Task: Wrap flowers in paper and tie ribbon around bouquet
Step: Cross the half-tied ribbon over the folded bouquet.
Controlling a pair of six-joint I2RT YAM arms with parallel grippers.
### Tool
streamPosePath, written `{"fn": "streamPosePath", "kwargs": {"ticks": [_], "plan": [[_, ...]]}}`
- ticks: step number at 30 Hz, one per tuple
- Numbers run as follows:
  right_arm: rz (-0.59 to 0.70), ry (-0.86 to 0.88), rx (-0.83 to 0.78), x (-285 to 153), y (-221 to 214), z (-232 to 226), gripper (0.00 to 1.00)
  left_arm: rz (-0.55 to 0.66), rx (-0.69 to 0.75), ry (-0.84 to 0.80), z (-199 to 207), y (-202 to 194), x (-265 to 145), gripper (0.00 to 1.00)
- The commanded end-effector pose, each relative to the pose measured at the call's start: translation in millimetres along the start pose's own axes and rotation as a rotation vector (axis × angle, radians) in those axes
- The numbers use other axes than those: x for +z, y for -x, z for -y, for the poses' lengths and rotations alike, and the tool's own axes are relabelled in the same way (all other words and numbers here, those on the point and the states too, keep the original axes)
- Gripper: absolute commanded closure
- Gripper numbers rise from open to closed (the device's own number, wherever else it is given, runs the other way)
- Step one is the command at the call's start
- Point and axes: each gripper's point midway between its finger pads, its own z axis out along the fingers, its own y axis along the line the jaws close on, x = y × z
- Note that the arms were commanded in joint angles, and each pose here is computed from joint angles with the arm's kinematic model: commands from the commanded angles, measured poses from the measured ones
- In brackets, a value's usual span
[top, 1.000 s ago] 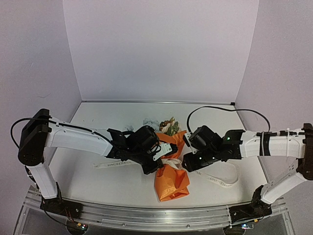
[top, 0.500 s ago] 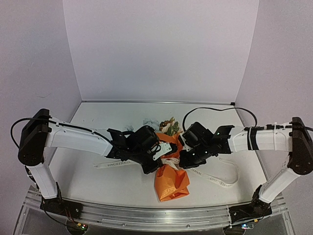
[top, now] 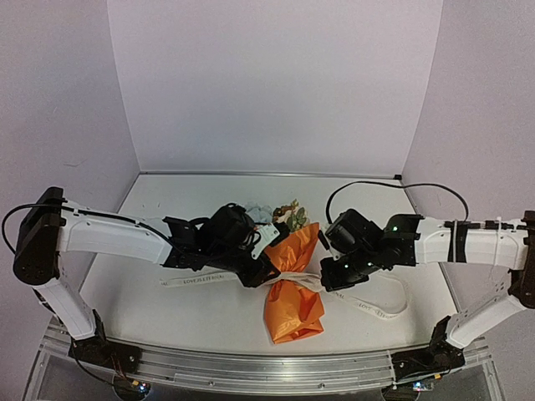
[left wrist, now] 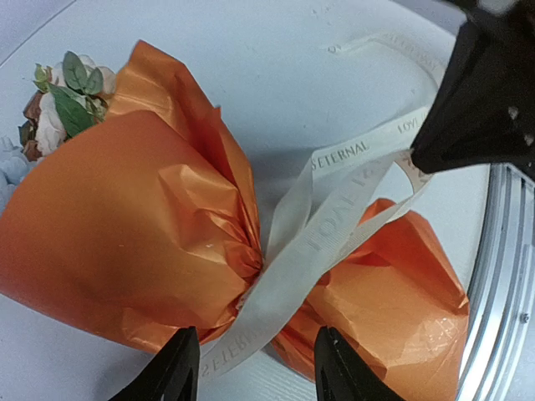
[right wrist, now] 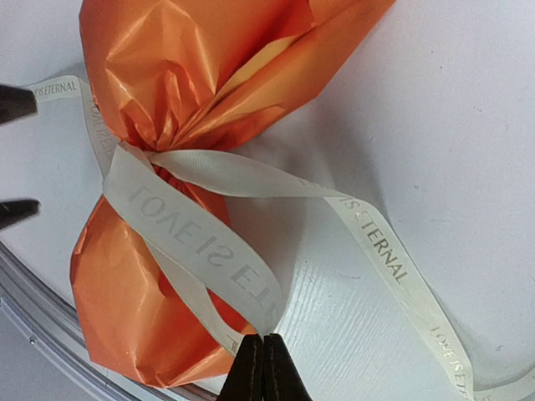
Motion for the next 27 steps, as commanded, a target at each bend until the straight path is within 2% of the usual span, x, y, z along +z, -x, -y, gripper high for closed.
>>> {"fn": "streamPosePath", "kwargs": {"ticks": [1, 11, 17, 27], "plan": [[0.018, -0.088, -0.002, -4, -8, 16, 1.0, 0.193, -0.142, -0.09, -4, 46, -27, 0.51], [0.03, -0.147, -0.001, 4, -18, 23, 1.0, 0.102, -0.119, -0.208, 14, 38, 0, 0.63], [0.015, -0.15, 0.011, 14, -24, 25, 1.0, 0.062, -0.115, -0.235, 17, 25, 23, 0.64], [-0.051, -0.097, 0.045, 41, -34, 10, 1.0, 0.044, -0.259, -0.16, -33, 4, 35, 0.68]]}}
